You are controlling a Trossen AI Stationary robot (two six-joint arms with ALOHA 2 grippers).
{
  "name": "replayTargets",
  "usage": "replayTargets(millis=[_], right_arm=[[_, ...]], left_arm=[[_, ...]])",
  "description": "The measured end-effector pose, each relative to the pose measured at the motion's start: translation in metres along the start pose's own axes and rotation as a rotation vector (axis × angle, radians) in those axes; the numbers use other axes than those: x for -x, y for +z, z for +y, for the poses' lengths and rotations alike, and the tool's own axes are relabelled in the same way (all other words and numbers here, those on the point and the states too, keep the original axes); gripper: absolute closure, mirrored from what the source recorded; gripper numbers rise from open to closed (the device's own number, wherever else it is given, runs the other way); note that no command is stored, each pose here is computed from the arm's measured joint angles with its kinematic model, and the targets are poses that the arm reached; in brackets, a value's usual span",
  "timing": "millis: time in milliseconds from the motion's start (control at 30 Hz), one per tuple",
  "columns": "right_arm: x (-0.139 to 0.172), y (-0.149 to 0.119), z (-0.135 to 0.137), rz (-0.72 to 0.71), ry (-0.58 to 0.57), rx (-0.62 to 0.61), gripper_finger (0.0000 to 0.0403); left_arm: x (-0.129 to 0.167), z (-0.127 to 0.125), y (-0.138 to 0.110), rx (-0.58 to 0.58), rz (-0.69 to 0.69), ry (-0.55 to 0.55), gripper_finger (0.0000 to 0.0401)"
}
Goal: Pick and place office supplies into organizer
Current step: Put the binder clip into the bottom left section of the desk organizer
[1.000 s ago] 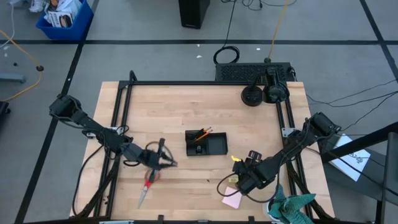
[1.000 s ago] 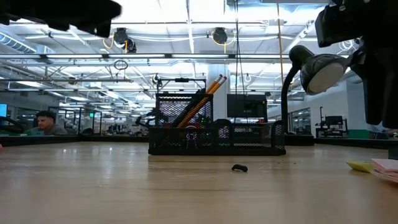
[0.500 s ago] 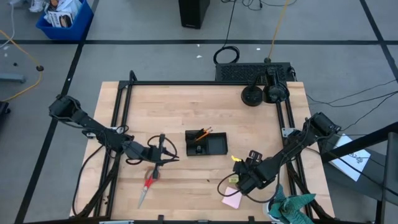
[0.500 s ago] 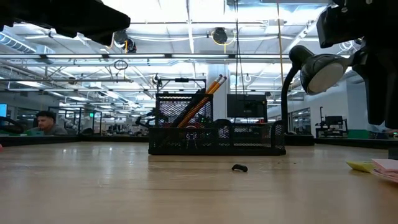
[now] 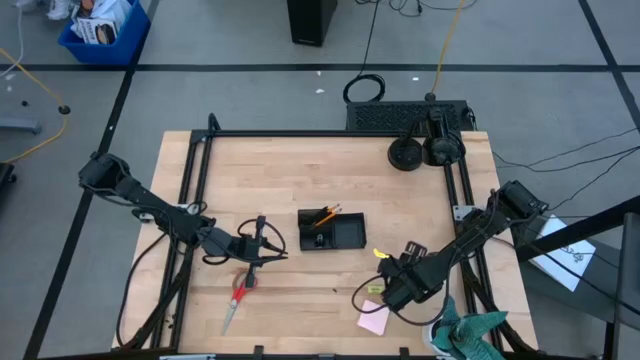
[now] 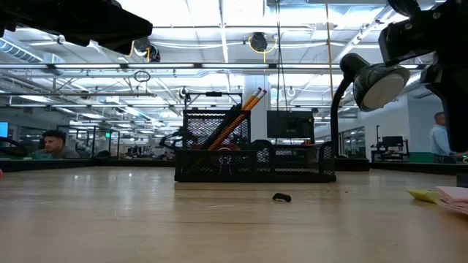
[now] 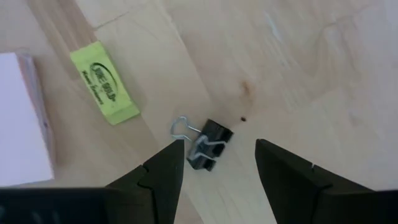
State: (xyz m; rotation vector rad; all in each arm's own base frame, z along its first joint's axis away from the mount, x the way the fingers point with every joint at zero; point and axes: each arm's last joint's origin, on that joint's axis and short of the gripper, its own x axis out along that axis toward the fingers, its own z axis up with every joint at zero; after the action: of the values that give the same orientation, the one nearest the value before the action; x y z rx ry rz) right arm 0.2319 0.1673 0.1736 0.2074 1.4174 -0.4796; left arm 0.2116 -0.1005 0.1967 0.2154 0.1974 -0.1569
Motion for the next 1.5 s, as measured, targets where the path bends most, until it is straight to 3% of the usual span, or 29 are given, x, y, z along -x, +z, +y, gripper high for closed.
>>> replayTargets(millis=[267, 467, 1000, 1167, 1400, 1500], right_arm=[[-0.015, -0.005, 0.0, 0.028, 0.053, 0.004, 0.0213], [-0.026, -0.011, -0.007, 0.049, 0.017, -0.019, 0.0213], [-0.027, -0.008, -0.002, -0.016, 0.067, 0.013, 0.0247], [-0.027, -0.007, -0.001, -0.021, 0.077, 0.015, 0.0286], [-0.025, -0.007, 0.0, -0.024, 0.083, 0.035, 0.0385], [-0.025, -0.007, -0.001, -0.025, 0.08, 0.048, 0.0392]], left_arm=[[0.0, 0.0, 0.0, -0.001, 0.001, -0.001, 0.0354], [0.0, 0.0, 0.0, -0.001, 0.003, -0.002, 0.0354], [0.0, 0.0, 0.0, -0.002, 0.005, -0.002, 0.0354], [0.0, 0.0, -0.001, -0.003, 0.006, -0.002, 0.0354], [0.0, 0.0, -0.002, -0.006, 0.016, -0.004, 0.0354], [0.0, 0.0, -0.002, -0.006, 0.017, -0.003, 0.0354]])
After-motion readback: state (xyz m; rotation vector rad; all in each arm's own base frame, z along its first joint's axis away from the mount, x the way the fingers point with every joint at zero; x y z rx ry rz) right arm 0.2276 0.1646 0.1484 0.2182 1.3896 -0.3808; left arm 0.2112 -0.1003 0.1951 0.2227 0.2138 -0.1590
